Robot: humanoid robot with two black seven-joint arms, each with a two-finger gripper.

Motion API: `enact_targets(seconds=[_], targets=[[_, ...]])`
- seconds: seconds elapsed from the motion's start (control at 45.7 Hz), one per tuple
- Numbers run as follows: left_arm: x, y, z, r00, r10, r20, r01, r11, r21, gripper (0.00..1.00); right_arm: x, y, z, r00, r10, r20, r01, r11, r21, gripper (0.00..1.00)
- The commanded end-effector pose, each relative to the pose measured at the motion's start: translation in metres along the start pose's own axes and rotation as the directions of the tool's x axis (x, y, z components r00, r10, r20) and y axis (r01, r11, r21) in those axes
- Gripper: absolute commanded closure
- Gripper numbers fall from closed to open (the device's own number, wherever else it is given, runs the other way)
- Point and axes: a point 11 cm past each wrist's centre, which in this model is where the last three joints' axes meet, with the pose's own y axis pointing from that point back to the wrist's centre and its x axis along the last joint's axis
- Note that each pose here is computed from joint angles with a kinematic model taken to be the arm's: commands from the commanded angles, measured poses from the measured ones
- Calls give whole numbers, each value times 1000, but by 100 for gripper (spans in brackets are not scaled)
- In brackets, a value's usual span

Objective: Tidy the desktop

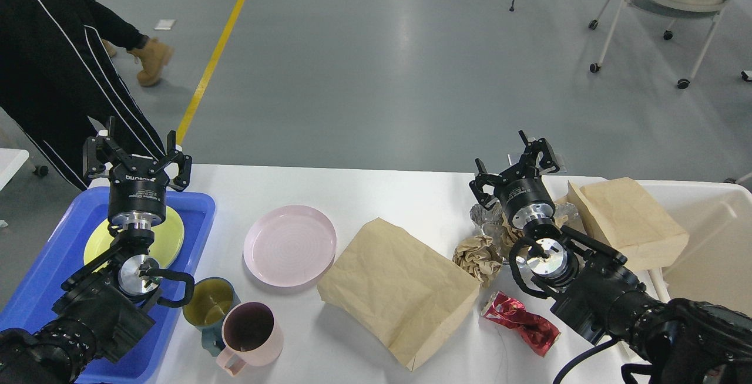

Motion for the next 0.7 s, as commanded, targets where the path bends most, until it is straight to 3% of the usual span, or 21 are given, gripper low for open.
enact_targets(seconds=[0.0,0.241,0.46,0.548,0.679], targets=[[0,0,0,1000,0,-1,0,1000,-1,3,0,0,0,1000,0,0,0,1000,0,0],[-9,-14,-1,997,-6,82,3,999,44,3,0,0,0,1000,0,0,0,1000,0,0],[-15,-58,56,912,18,411,-27,1000,16,3,0,0,0,1000,0,0,0,1000,0,0],[-34,-74,55,846,-53,530,17,997,72,3,1,0,0,1000,1,0,-1,1000,-1,0],[-75,-99,55,679,-272,682,151,961,232,3,1,0,0,1000,1,-1,-1,1000,-1,0]])
